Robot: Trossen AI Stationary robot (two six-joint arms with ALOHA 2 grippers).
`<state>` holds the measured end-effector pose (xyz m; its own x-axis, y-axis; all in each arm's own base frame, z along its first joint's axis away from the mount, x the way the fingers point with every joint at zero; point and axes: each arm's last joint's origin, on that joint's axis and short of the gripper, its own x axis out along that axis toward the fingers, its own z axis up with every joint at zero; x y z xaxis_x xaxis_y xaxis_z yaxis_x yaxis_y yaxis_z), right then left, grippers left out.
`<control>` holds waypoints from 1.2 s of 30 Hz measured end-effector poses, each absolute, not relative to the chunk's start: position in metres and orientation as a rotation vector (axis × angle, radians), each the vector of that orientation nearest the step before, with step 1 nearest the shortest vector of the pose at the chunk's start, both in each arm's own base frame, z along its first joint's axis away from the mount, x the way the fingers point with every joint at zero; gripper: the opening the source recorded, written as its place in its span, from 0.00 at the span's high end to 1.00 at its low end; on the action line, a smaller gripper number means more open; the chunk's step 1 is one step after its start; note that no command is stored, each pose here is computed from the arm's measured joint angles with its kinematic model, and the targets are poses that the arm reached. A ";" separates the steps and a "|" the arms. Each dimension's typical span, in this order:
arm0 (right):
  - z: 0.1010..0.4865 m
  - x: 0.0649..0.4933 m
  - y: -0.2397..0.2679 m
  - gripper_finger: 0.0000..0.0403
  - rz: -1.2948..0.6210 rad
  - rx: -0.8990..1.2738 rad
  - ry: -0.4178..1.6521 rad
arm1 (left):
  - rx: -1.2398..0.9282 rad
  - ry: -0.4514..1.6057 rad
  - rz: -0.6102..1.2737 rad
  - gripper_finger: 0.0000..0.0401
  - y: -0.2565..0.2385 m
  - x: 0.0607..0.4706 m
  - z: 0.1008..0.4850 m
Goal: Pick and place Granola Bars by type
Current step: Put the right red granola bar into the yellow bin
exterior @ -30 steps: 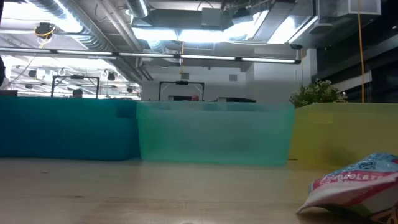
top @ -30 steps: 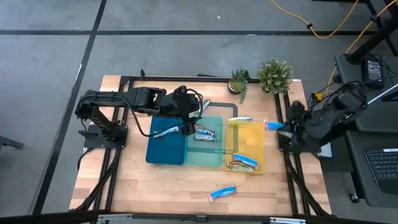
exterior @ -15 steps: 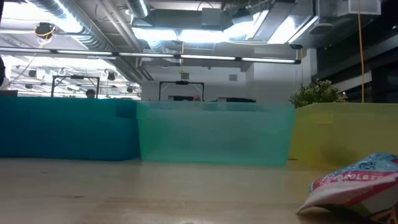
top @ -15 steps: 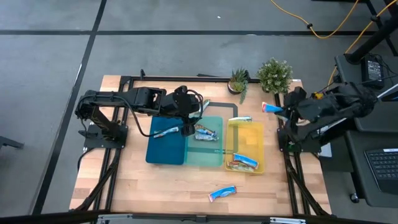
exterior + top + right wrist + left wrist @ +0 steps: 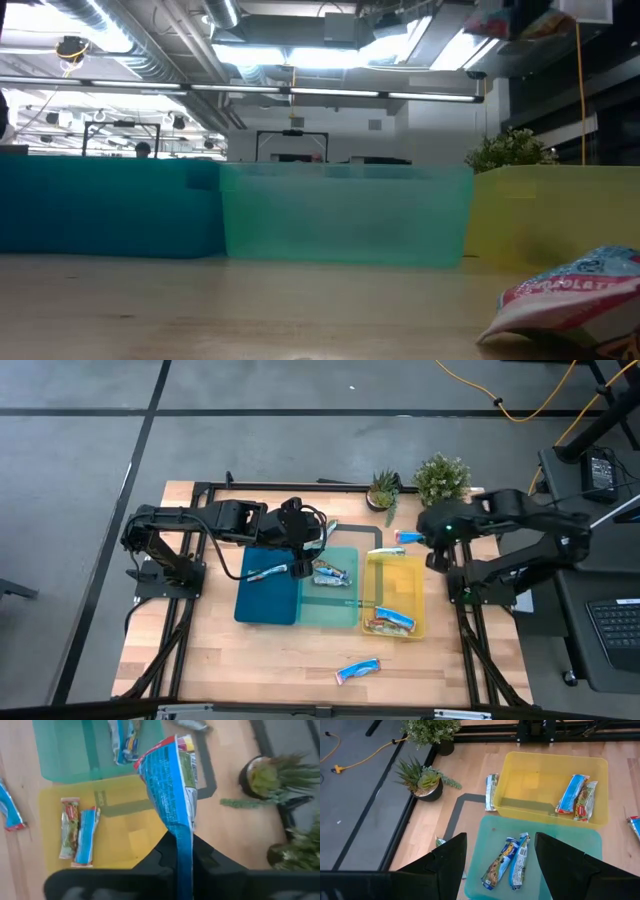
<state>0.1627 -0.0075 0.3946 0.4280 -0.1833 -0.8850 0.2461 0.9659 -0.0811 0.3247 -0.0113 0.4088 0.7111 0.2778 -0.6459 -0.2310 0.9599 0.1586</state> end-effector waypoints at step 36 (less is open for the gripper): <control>0.236 0.198 -0.008 0.92 -0.266 0.387 1.169 | 0.065 0.728 0.275 0.44 -0.012 0.325 0.409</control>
<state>0.1978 -0.0084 0.2359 0.3716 -0.0038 -0.9284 0.3990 0.9036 0.1560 0.3247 -0.0115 0.4087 0.7122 0.2703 -0.6479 -0.2253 0.9621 0.1537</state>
